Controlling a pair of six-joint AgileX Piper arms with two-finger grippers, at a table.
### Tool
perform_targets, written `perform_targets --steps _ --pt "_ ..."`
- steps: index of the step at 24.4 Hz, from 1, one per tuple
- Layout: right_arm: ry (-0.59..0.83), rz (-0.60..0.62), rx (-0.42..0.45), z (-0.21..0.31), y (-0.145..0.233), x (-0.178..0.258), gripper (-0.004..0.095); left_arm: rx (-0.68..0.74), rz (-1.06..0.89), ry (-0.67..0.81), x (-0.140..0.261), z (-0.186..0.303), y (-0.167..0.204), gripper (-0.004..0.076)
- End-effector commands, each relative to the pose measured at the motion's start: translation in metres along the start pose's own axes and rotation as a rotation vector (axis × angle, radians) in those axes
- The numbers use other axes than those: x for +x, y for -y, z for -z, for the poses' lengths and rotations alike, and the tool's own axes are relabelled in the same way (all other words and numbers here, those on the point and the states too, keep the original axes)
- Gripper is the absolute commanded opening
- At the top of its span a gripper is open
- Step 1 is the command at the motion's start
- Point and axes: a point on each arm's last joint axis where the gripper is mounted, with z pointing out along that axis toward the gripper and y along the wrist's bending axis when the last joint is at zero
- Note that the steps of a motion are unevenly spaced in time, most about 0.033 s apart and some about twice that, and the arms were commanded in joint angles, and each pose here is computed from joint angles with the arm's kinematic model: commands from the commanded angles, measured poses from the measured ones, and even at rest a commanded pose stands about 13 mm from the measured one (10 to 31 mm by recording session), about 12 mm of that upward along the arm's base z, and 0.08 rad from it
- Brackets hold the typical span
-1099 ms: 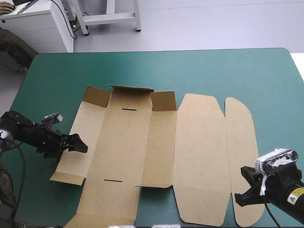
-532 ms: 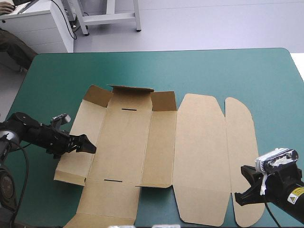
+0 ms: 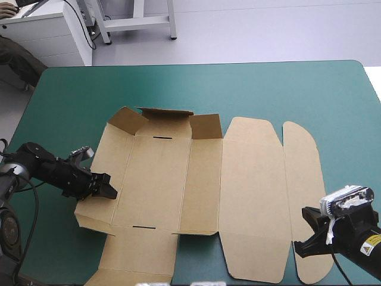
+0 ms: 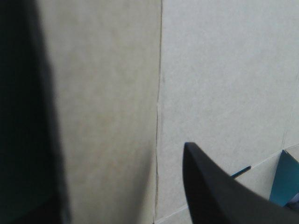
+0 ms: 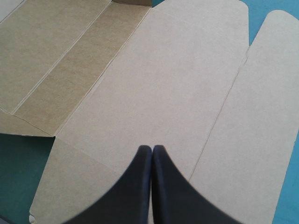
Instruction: Fold the box
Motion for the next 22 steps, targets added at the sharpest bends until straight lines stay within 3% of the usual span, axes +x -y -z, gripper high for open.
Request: perform_targets --steps 1,5,11,14,22 --pt "0.078 0.000 0.003 0.004 0.000 -0.011 -0.0020 0.085 0.000 -0.029 0.004 0.008 0.017 0.0169" --pt "0.072 0.001 0.003 0.004 0.000 -0.011 -0.0020 0.043 0.087 0.045 -0.002 0.008 0.013 -0.0008" --pt "0.067 0.005 0.008 0.004 0.000 -0.010 -0.0020 0.132 -0.029 0.076 -0.014 0.024 0.029 -0.0006" --pt "0.064 0.007 0.011 0.004 0.000 -0.010 -0.0020 0.098 -0.102 0.107 -0.022 0.038 0.041 -0.0006" --pt "0.072 0.027 0.018 0.004 0.001 -0.011 -0.0020 0.012 -0.390 0.265 -0.044 0.089 0.120 -0.0006"
